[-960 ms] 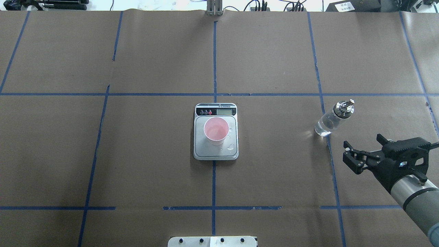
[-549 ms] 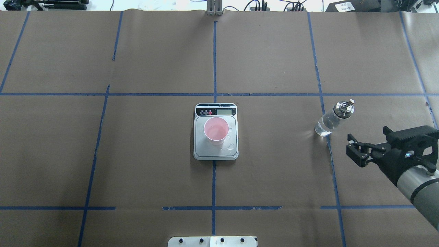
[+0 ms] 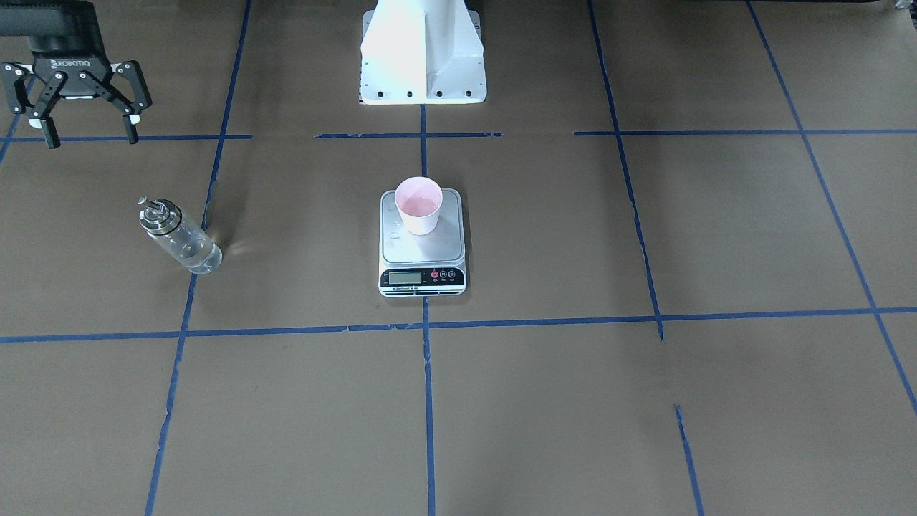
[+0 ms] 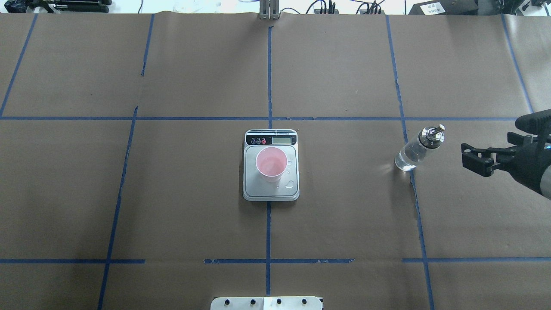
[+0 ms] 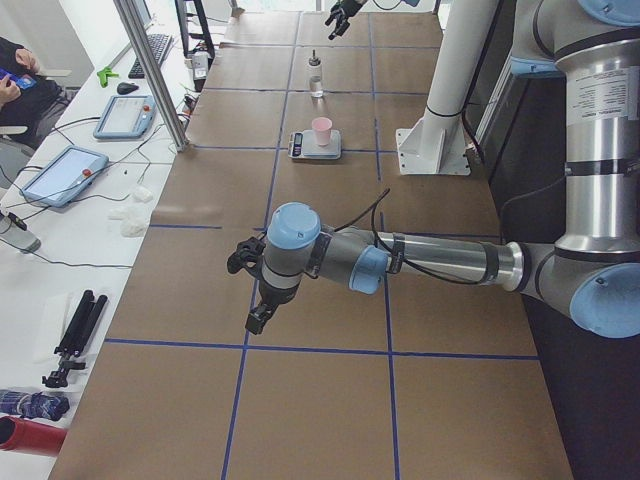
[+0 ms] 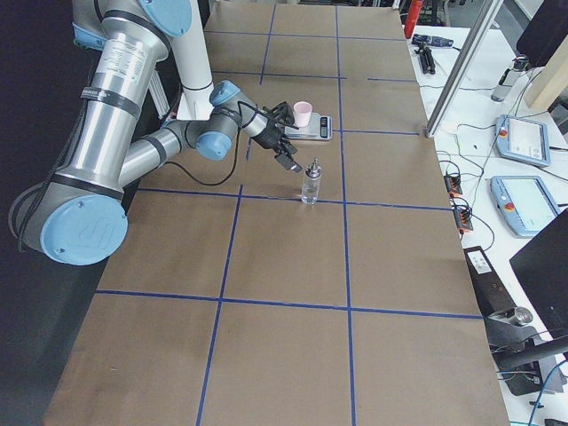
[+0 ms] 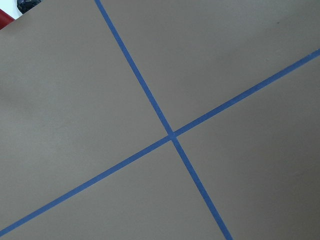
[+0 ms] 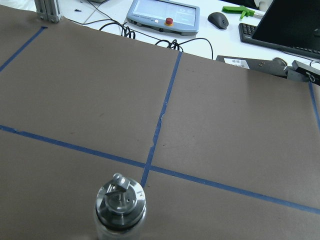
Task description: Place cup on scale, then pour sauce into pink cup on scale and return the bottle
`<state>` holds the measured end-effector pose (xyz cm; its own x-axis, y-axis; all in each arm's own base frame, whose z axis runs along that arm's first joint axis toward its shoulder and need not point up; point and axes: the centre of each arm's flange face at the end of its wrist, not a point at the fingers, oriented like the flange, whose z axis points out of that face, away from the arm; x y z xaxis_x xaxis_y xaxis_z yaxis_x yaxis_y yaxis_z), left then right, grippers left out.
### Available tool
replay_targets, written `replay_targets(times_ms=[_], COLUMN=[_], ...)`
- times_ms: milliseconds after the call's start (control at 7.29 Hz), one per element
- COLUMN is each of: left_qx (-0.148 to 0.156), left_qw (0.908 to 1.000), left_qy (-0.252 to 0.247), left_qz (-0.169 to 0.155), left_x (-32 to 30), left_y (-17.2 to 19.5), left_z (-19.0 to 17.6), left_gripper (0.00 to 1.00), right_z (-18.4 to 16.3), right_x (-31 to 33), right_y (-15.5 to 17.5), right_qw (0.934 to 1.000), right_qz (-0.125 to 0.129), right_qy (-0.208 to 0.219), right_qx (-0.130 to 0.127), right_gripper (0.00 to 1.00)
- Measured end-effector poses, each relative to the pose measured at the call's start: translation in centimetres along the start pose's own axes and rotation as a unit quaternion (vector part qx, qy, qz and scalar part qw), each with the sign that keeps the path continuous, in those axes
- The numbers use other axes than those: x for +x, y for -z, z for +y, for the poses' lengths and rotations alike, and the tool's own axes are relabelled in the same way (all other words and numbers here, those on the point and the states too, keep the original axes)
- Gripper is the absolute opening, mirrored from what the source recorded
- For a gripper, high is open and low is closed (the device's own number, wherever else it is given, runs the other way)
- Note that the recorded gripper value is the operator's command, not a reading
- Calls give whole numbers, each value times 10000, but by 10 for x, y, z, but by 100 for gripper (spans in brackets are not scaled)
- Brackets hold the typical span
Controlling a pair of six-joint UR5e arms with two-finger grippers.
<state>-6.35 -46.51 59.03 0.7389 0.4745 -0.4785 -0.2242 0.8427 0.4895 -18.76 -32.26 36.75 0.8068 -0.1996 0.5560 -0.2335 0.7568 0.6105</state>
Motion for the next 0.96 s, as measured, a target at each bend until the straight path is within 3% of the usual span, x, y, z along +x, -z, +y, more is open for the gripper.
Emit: replay_targets(times_ms=[274,549,823,960], left_qx=[18,18,7,5], left_qw=[10000,10000,10000,10000], left_qy=[-16,-16,-9,-8], left_qz=[-11,-11,-13,-16], left_x=[1,2,1,1], left_y=[2,2,2,1], left_z=[-1,-1,0,0], left_gripper=[100,100,100,100], right_z=[-38,-53,-53,-64], right_x=[80,175,230,247], right_y=[-23,-52,-68,-71], right_qw=[9972,9903,9805,9726], right_qz=[-361,-756,-741,-661], right_qy=[182,184,360,504], right_qx=[-626,-1154,-1783,-2172], right_gripper=[100,100,100,100])
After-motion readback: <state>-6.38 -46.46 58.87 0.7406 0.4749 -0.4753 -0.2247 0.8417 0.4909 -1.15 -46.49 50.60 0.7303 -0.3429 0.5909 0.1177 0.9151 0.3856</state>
